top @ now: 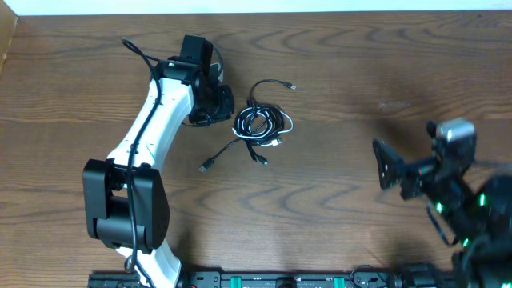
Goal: Untangle cables
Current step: 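Raise the right arm and move its gripper to the cable bundle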
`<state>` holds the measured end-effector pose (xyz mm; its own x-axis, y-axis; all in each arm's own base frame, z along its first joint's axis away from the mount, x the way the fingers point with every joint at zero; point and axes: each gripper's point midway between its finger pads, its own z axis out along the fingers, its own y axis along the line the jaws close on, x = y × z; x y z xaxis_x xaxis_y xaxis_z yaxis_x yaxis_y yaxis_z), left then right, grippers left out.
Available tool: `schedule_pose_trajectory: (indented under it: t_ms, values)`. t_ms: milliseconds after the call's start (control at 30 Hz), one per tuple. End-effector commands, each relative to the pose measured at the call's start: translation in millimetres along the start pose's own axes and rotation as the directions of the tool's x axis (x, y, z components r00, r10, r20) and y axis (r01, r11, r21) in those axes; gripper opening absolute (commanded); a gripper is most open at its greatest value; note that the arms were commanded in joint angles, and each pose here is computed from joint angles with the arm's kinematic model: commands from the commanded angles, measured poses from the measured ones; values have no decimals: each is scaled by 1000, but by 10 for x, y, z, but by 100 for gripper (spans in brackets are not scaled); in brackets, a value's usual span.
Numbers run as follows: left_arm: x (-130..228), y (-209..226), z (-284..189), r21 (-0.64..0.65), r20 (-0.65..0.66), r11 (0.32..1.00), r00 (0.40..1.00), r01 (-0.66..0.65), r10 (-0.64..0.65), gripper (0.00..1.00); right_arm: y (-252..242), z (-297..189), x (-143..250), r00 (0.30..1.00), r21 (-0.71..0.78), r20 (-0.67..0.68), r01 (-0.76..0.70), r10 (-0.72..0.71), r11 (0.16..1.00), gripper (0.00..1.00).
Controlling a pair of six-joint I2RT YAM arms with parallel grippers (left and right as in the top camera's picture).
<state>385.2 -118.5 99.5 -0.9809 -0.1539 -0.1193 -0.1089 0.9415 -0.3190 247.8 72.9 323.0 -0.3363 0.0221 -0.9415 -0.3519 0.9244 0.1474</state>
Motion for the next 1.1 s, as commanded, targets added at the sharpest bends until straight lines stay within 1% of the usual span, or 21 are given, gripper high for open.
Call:
schedule_pose_trajectory:
  t_ms: [0, 100, 133, 200, 267, 300, 400, 433, 467, 500, 533, 567, 600, 633, 733, 800, 867, 967, 1067]
  values:
    - [55, 79, 50, -31, -29, 1000, 1000, 2, -3, 8, 179, 87, -142, 998, -113, -59, -17, 10, 993, 99]
    - [76, 95, 72, -35, -41, 999, 999, 6, -8, 8, 332, 154, -145, 996, -218, -91, -41, 22, 975, 99]
    - [80, 102, 92, -37, -45, 999, 999, 7, -9, 8, 427, 172, -131, 994, -282, -104, -53, 24, 958, 99]
    - [84, 112, 131, -39, -53, 999, 999, 9, -11, 8, 492, 207, -115, 992, -330, -120, -67, 28, 942, 91]
    - [98, 135, 194, -45, -70, 999, 997, 13, -16, 8, 476, 281, -70, 988, -333, -148, -86, 38, 939, 70]
    - [104, 144, 216, -47, -76, 999, 997, 15, -18, 8, 467, 305, -47, 986, -332, -160, -94, 42, 939, 66]
    - [134, 191, 332, -60, -107, 998, 994, 22, -28, 9, 433, 400, 60, 970, -316, -225, -161, 91, 935, 30]
    - [143, 203, 363, -63, -115, 998, 993, 24, -31, 8, 423, 426, 83, 965, -311, -240, -178, 104, 933, 24]
    - [147, 210, 382, -65, -120, 998, 992, 25, -32, 9, 411, 459, 105, 960, -306, -255, -196, 118, 932, 27]
    - [150, 222, 417, -67, -126, 997, 991, 26, -35, 9, 400, 491, 126, 954, -301, -268, -213, 131, 930, 32]
    - [147, 227, 438, -68, -127, 997, 991, 27, -35, 14, 385, 531, 155, 947, -293, -285, -232, 147, 927, 36]
    - [139, 233, 470, -68, -129, 997, 991, 27, -35, 17, 371, 569, 179, 940, -286, -300, -251, 162, 925, 43]
    - [127, 236, 493, -68, -126, 997, 991, 27, -35, 23, 355, 614, 214, 930, -277, -320, -273, 180, 921, 51]
    - [110, 240, 528, -67, -124, 997, 992, 26, -34, 25, 339, 664, 249, 919, -266, -340, -299, 200, 917, 53]
    - [82, 246, 593, -65, -120, 998, 992, 25, -33, 26, 340, 815, 372, 890, -254, -397, -341, 224, 905, 52]
    - [68, 251, 618, -64, -118, 998, 993, 25, -33, 33, 384, 913, 440, 880, -264, -424, -346, 215, 900, 55]
    - [49, 238, 626, -58, -111, 998, 993, 24, -30, 36, 448, 1037, 516, 867, -268, -452, -357, 211, 895, 59]
    - [31, 129, 634, -4, -109, 1000, 994, 20, -20, 37, 542, 1253, 633, 844, -248, -488, -379, 223, 892, 58]
    - [30, 112, 639, -2, -106, 1000, 994, 15, -15, 37, 595, 1493, 792, 817, -183, -517, -397, 255, 900, 59]
